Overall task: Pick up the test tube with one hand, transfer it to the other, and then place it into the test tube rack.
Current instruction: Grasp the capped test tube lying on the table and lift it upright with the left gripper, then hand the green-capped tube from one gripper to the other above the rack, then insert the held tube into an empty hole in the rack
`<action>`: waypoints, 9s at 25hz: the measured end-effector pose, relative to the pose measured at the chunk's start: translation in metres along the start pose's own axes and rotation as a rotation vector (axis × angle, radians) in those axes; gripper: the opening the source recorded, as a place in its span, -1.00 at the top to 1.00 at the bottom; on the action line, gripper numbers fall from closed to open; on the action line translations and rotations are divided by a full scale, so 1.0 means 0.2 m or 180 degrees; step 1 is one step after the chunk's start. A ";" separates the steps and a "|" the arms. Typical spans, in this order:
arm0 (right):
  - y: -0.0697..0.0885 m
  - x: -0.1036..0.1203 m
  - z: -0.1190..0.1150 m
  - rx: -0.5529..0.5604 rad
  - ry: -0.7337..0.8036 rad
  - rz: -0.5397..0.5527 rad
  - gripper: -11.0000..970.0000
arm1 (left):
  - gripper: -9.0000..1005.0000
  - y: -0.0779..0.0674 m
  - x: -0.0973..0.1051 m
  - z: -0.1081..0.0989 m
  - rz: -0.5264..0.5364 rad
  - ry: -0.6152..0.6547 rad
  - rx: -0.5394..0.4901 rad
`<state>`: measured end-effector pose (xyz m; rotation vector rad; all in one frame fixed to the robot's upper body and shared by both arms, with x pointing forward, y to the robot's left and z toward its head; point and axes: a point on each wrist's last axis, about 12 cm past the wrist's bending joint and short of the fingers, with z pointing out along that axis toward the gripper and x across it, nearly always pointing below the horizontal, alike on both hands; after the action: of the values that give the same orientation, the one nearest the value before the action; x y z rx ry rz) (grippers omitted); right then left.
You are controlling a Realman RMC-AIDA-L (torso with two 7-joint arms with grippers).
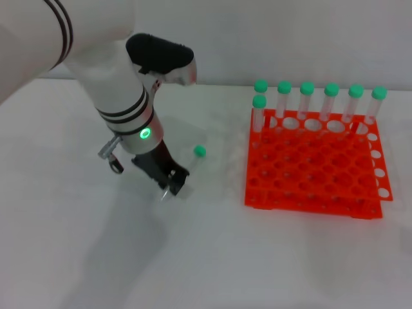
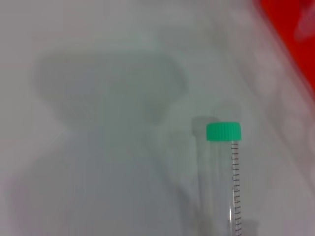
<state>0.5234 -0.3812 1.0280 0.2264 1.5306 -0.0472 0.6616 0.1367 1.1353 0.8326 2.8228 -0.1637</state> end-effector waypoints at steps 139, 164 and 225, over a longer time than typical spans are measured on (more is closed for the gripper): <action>0.85 -0.49 0.37 -0.3804 0.0471 -0.0510 0.57 | -0.66 -0.07 1.12 0.39 -0.1120 -0.4639 -0.0667; 1.03 -0.45 0.48 -0.3555 0.0830 -0.0990 0.56 | -0.66 0.04 1.20 0.38 -0.1413 -0.4664 -0.0863; 1.00 -0.37 0.48 -0.3311 0.1121 -0.0841 0.54 | -0.66 0.07 1.18 0.37 -0.1408 -0.4697 -0.0887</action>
<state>0.6500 -0.2104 1.1277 -0.8311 1.7294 0.5958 0.4863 0.2608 1.0112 -0.0872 1.4869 -0.2773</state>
